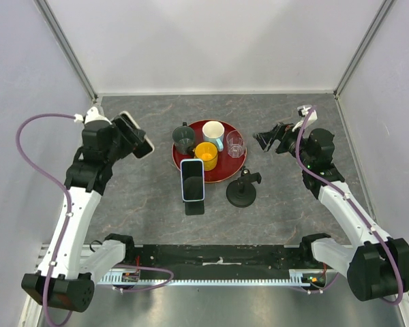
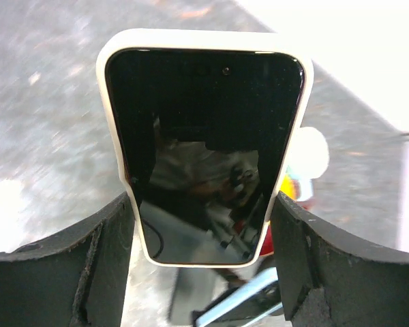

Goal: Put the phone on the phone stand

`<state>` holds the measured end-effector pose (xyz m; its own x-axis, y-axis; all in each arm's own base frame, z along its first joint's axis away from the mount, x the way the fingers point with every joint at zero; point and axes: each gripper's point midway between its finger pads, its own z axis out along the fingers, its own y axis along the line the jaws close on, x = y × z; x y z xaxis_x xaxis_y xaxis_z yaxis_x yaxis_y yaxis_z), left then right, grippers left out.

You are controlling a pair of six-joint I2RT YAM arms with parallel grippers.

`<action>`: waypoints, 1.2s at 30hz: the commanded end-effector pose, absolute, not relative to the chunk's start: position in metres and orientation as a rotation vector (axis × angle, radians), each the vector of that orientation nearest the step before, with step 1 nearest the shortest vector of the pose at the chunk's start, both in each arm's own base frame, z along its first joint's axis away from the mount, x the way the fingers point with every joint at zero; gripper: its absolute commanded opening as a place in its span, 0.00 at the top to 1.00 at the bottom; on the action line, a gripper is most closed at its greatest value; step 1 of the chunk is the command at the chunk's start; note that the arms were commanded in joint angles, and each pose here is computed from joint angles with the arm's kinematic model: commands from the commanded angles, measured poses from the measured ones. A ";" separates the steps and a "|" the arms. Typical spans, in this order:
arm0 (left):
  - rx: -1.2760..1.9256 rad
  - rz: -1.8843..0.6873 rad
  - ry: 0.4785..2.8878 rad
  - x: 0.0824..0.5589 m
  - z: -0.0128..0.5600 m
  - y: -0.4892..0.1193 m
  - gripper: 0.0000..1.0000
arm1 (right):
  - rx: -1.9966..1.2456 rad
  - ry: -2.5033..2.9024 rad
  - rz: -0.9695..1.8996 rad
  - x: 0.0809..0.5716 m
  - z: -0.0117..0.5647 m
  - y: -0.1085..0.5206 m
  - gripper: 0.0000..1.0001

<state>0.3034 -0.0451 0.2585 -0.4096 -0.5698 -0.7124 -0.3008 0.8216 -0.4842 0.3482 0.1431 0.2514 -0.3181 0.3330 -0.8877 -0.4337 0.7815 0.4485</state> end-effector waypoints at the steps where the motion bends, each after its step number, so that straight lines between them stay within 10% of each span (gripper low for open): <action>1: -0.318 -0.649 1.655 0.317 0.387 -0.090 0.98 | -0.097 1.686 0.811 0.350 0.266 0.148 0.02; 15: 0.416 -0.715 1.592 0.272 0.411 -0.249 0.98 | -0.285 1.498 1.005 0.304 0.323 0.189 0.02; 36: 0.595 -0.682 1.647 0.229 0.390 -0.326 0.98 | -0.282 1.383 1.189 0.225 0.418 0.208 0.19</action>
